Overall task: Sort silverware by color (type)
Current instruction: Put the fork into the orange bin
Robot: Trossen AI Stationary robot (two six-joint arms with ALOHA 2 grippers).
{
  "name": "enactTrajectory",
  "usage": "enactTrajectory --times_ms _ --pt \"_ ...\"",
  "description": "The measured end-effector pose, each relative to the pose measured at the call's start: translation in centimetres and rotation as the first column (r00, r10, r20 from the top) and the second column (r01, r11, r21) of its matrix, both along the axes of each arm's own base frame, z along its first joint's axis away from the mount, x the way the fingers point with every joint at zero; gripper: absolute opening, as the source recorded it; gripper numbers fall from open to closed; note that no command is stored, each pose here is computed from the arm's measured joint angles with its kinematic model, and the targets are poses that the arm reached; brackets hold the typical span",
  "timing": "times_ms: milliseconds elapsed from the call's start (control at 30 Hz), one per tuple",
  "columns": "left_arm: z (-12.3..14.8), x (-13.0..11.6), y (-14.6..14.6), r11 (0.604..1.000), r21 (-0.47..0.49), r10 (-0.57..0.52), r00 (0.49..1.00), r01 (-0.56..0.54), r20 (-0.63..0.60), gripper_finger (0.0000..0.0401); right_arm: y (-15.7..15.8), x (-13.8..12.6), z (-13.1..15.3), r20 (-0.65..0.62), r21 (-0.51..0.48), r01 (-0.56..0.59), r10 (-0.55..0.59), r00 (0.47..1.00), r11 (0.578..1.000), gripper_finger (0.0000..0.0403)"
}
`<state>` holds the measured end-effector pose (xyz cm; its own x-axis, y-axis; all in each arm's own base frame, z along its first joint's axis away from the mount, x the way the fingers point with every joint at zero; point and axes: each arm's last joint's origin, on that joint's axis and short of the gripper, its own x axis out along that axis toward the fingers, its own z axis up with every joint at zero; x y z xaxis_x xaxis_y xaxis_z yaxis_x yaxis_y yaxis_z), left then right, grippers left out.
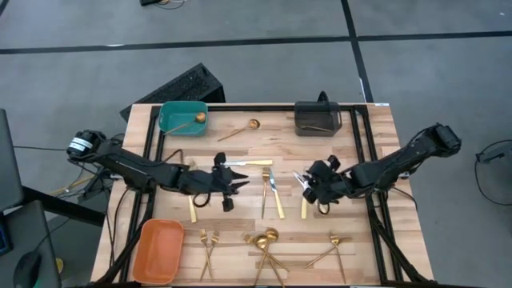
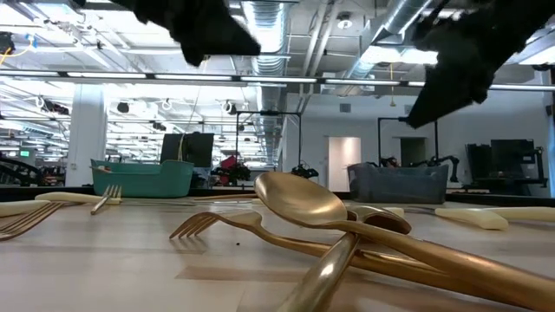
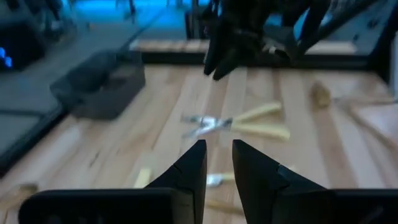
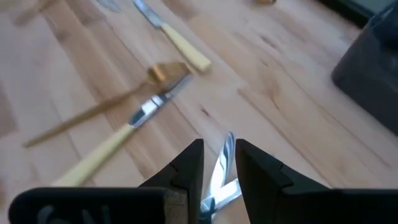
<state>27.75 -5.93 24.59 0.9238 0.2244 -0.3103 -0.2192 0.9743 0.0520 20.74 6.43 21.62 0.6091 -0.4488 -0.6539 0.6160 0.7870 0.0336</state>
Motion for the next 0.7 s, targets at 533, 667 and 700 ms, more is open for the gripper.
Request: enactTrajectory --times_ms 533,667,700 --pt "-6.5 -3.8 -0.5 0.965 -0.258 0.052 0.999 -0.053 -0.012 0.0065 3.1 -2.8 -2.5 -0.077 0.27 0.047 -0.027 0.997 0.962 0.0118" --pt "-7.1 -4.7 -2.1 0.964 -0.264 0.004 1.0 -0.012 -0.03 0.0065 5.3 -1.3 -4.1 -0.048 0.256 -0.072 0.087 0.995 0.964 0.0118" --pt "-7.1 -4.8 -2.5 0.969 -0.246 -0.019 0.999 0.01 -0.033 0.0065 5.8 -0.7 -4.5 -0.038 0.239 -0.127 0.14 0.989 0.963 0.0118"
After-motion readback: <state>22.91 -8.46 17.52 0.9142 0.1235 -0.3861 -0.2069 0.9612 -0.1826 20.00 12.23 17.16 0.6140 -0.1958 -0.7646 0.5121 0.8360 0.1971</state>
